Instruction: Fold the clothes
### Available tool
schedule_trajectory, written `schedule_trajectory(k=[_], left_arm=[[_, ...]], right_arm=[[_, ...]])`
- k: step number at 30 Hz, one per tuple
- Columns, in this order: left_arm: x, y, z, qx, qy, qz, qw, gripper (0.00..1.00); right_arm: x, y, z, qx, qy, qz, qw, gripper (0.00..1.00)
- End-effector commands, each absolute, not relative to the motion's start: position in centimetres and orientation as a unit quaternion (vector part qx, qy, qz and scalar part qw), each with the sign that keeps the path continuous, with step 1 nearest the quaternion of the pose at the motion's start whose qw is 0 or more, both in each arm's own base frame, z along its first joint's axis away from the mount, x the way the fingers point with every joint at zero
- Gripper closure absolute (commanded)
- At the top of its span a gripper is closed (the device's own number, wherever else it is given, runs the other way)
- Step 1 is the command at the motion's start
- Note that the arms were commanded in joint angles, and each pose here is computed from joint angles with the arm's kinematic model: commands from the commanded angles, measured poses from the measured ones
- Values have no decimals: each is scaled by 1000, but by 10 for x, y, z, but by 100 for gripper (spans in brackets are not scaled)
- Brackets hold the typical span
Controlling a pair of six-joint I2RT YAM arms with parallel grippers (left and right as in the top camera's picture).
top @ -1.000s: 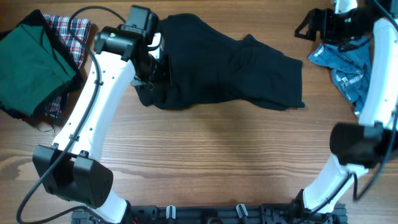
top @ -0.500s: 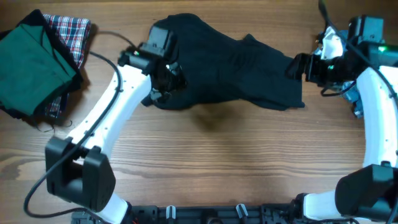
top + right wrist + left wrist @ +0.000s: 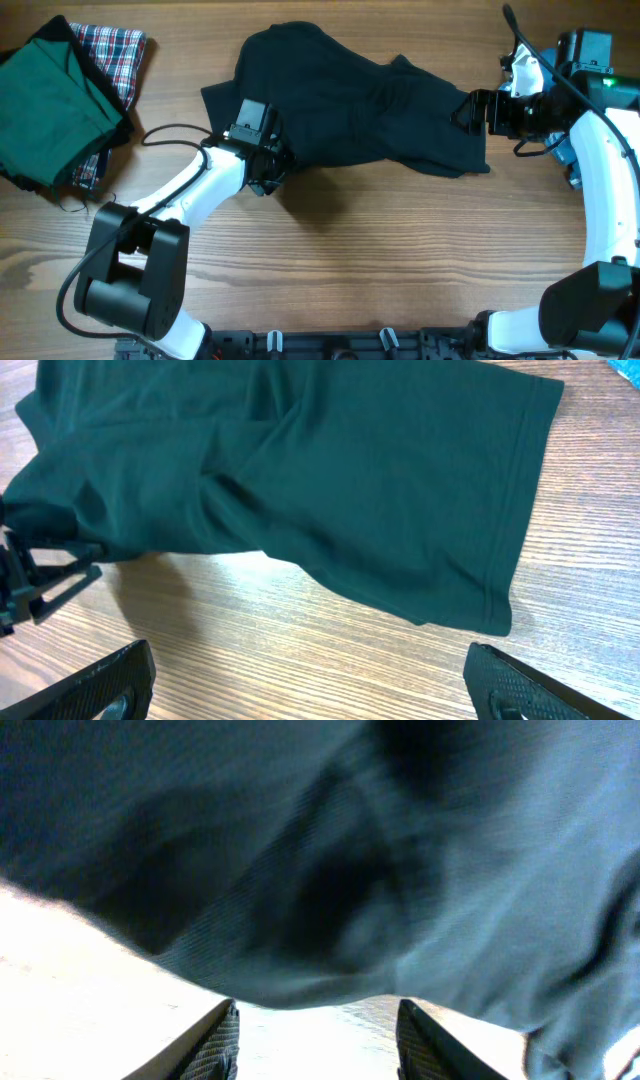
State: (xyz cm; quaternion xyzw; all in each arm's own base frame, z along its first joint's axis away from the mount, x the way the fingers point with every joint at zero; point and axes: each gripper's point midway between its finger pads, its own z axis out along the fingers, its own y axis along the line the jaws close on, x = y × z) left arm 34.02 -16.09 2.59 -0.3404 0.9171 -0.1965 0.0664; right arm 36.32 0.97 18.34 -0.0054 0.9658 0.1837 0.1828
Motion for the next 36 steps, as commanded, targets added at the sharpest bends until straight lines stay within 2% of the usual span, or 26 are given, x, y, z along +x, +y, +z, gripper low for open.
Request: schedule_trajectory(k=[1, 7, 14, 19, 21, 22, 23, 24, 26, 31, 36], left_arm=[[341, -157, 33, -327, 921, -197, 83, 54], [348, -112, 26, -280, 944, -72, 157, 46], [360, -105, 29, -273, 941, -56, 190, 44], [362, -108, 13, -270, 944, -52, 182, 47], [364, -109, 5, -270, 945, -50, 180, 51], [365, -110, 1, -269, 945, -51, 178, 57], [365, -110, 0, -269, 945, -50, 177, 65], [365, -110, 0, -269, 945, -50, 177, 80], [363, -114, -1, -268, 947, -60, 170, 95], [365, -125, 18, -227, 954, -90, 175, 96], [360, -115, 106, -190, 949, -91, 235, 96]], right_arm=[[364, 14, 187, -19, 963, 192, 190, 1], [365, 14, 187, -18, 962, 193, 192, 0], [363, 15, 187, -17, 962, 197, 188, 1], [362, 15, 187, -17, 962, 197, 188, 0], [362, 15, 187, -17, 962, 197, 188, 0], [362, 15, 187, -17, 962, 197, 188, 1], [362, 15, 187, -17, 962, 196, 188, 1], [362, 15, 187, -17, 962, 196, 188, 1], [362, 15, 187, -17, 962, 196, 188, 1], [361, 13, 186, -15, 964, 191, 185, 1], [354, 8, 177, 22, 971, 180, 155, 1]])
